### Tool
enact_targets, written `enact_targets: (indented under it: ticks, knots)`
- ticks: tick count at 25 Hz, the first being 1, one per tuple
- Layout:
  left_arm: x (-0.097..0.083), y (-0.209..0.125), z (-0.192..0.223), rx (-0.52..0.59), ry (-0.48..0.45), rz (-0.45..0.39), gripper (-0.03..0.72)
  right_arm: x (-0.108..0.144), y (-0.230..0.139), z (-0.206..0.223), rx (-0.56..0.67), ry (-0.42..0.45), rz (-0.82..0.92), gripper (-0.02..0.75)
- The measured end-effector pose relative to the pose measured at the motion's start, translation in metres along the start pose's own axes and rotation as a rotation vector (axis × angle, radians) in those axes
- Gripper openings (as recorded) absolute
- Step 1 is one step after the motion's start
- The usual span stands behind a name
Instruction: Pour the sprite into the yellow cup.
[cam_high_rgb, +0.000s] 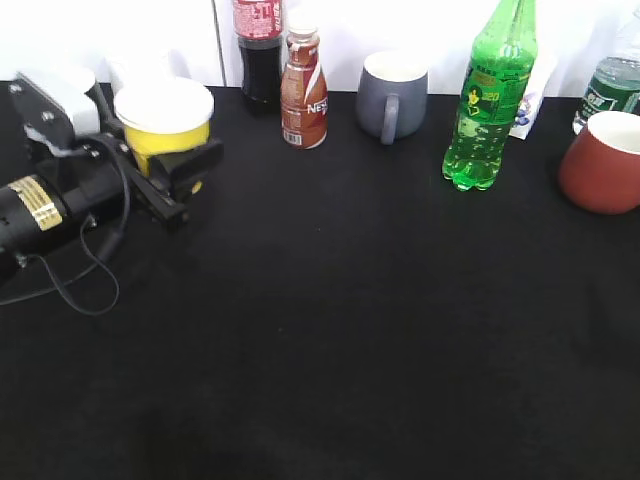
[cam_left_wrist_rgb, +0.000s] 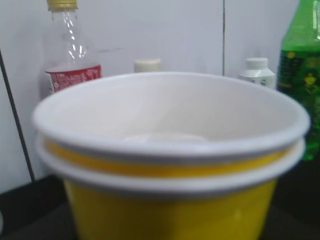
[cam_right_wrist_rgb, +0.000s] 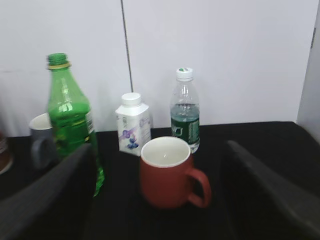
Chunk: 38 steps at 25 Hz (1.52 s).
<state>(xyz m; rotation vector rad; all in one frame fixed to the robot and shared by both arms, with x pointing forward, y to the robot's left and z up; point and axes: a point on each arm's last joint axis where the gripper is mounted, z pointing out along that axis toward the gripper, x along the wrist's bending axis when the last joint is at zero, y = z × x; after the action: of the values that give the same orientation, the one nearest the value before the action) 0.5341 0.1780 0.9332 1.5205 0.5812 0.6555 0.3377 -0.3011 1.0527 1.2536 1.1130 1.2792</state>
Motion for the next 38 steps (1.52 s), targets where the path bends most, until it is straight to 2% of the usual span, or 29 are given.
enact_targets:
  ticks: [3, 5, 6, 8, 11, 12, 14, 17, 27, 31, 33, 35, 38]
  knots:
    - [-0.001, 0.000, 0.000, 0.001, -0.007, 0.002, 0.391, 0.000, -0.015, 0.046, 0.008, 0.008, -0.070, 0.585]
    - [-0.001, 0.000, 0.000, 0.001, -0.007, 0.002, 0.391, 0.008, -0.034, 0.073, 0.074, 0.068, -0.100, 0.585]
    - [-0.001, 0.000, 0.000, 0.001, -0.007, 0.002, 0.391, 0.020, -0.038, 0.083, 0.097, 0.125, -0.085, 0.585]
    - [-0.001, 0.000, 0.000, 0.001, -0.007, 0.002, 0.391, 0.048, -0.050, 0.110, 0.143, 0.166, -0.059, 0.585]
    - [-0.001, 0.000, 0.000, 0.002, -0.007, 0.001, 0.391, 0.084, -0.084, 0.143, 0.120, 0.127, -0.078, 0.587]
    - [-0.001, 0.000, 0.000, 0.002, -0.007, 0.001, 0.391, 0.091, -0.099, 0.155, 0.123, 0.116, -0.065, 0.595]
    - [-0.001, 0.000, 0.000, 0.002, -0.008, 0.002, 0.391, 0.099, -0.120, 0.175, 0.136, 0.098, -0.034, 0.659]
    - [-0.001, 0.000, 0.000, 0.002, -0.008, 0.002, 0.392, 0.112, -0.138, 0.200, 0.155, 0.112, -0.038, 0.676]
    - [-0.001, 0.000, 0.000, 0.003, -0.010, 0.002, 0.392, 0.109, -0.173, 0.242, 0.185, 0.043, -0.037, 0.668]
    - [-0.002, 0.000, 0.000, 0.003, -0.014, 0.004, 0.392, 0.115, -0.181, 0.257, 0.167, 0.058, -0.041, 0.650]
    - [-0.003, -0.001, 0.000, 0.006, -0.022, 0.006, 0.392, 0.117, -0.183, 0.263, 0.141, 0.059, -0.042, 0.615]
    - [-0.003, -0.001, 0.000, 0.006, -0.023, 0.007, 0.392, 0.117, -0.187, 0.264, 0.123, 0.054, -0.047, 0.540]
    - [-0.003, -0.001, 0.000, 0.006, -0.024, 0.007, 0.392, 0.117, -0.188, 0.264, 0.104, 0.067, -0.097, 0.468]
